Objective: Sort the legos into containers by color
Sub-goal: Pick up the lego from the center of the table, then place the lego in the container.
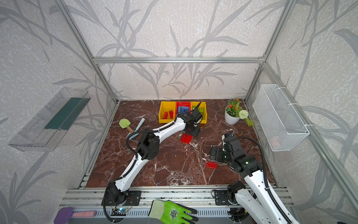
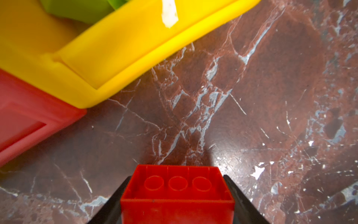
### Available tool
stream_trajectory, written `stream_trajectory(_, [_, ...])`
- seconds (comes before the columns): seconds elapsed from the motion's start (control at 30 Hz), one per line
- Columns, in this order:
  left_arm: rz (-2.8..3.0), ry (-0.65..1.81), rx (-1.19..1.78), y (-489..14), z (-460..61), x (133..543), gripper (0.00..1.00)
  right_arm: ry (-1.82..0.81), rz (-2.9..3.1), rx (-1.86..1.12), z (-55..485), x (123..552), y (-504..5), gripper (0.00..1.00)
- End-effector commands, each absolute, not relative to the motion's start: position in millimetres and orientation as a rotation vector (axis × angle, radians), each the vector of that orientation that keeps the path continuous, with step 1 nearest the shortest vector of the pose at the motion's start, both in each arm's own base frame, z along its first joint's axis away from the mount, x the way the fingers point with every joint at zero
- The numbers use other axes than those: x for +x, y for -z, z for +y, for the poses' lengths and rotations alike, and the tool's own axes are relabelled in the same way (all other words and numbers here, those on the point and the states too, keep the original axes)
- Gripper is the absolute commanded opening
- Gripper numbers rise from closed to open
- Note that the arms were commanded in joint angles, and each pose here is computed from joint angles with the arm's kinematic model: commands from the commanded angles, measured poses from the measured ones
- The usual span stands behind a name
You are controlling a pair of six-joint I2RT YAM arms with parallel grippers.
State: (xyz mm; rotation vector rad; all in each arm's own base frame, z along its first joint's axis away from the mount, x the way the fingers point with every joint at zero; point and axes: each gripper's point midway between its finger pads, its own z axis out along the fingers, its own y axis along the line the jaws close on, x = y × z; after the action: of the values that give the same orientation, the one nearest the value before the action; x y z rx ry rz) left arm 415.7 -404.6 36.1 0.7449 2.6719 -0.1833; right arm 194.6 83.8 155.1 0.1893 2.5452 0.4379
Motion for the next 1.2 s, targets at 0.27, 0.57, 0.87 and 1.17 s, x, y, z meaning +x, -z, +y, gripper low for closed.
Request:
stream_trajectory(0.27, [2.635, 0.096, 0.718, -72.8, -386.8, 420.9, 0.54, -0.443, 2.508, 0.159, 88.1, 206.1, -170.7, 0.99])
stream_trajectory(0.57, [2.577, 0.09, 0.545, -132.8, -336.9, 443.4, 0.51, -0.485, 2.504, 0.139, 102.2, 227.9, -181.2, 0.99])
stream_trajectory(0.87, [2.589, 0.089, 0.305, -152.1, -258.5, 480.3, 0.51, -0.525, 2.511, 0.109, 121.2, 258.5, -190.8, 0.99])
stream_trajectory(1.17, [2.61, 0.033, 0.157, -140.0, -216.1, 519.3, 0.51, -0.534, 2.54, 0.07, 140.5, 293.5, -193.6, 0.99])
